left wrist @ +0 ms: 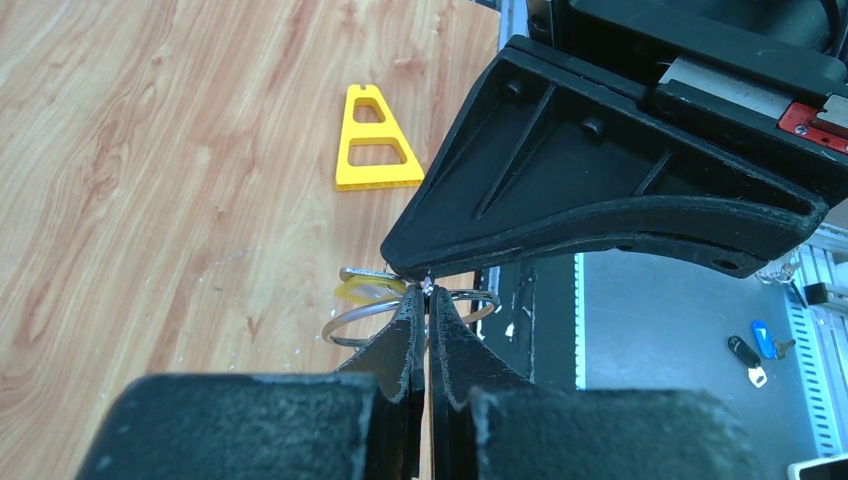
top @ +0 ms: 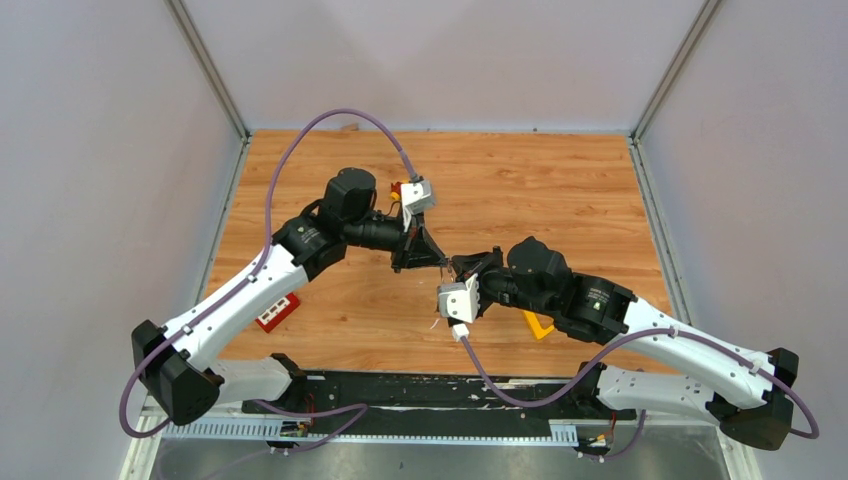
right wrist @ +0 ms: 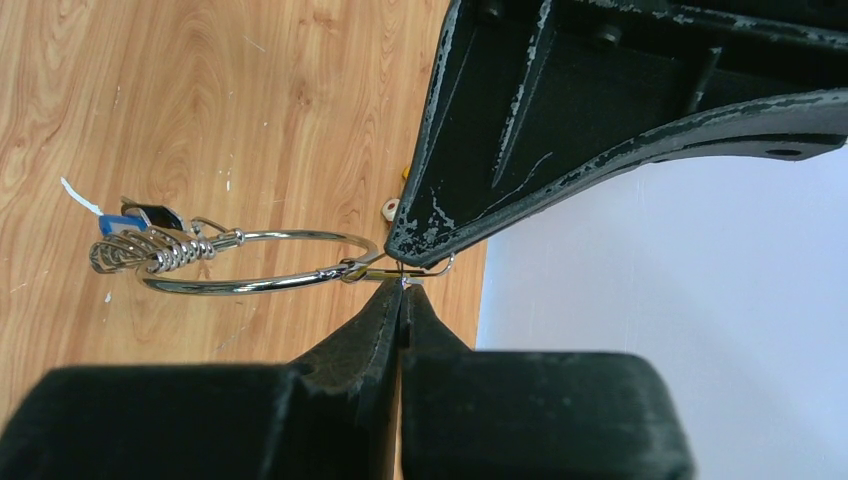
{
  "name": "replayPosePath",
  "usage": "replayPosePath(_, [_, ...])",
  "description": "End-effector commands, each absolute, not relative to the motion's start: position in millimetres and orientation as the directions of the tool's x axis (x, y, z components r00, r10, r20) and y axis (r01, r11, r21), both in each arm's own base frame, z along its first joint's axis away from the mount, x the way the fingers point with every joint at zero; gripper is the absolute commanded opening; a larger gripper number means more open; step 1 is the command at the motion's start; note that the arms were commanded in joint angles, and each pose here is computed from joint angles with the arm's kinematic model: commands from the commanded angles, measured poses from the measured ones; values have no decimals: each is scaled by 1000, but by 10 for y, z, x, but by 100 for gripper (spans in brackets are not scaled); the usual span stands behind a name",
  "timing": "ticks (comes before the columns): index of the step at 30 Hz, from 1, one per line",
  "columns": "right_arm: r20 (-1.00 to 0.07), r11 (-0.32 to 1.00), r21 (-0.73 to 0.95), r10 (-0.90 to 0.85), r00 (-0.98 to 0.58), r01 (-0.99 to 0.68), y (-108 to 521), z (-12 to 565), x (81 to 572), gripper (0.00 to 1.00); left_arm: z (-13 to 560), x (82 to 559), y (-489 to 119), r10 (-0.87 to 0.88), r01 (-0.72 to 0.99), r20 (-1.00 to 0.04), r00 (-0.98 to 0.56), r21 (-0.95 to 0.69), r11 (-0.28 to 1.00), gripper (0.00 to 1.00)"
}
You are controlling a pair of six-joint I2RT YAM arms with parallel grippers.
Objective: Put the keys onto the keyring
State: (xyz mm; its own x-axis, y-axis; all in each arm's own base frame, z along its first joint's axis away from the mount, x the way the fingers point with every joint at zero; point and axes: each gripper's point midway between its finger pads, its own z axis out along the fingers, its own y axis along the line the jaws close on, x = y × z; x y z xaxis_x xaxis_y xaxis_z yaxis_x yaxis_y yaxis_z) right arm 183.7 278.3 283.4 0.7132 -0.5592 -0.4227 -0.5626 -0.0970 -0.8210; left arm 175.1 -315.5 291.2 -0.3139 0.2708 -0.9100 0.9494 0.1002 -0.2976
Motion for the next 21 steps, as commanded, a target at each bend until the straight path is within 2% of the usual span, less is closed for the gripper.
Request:
replayPosePath(1, [-439,-80,-829,-520,733,-553,2804,2975,1769,0,2996,1826,-3181,246,954,-923,-296,-277,112,0])
replayPosePath(21, [-437,-91,-826,-518,735,-556,2838,2938,1751,0,2917,1952,-3191,257,938,-907,-334,-293,182,0])
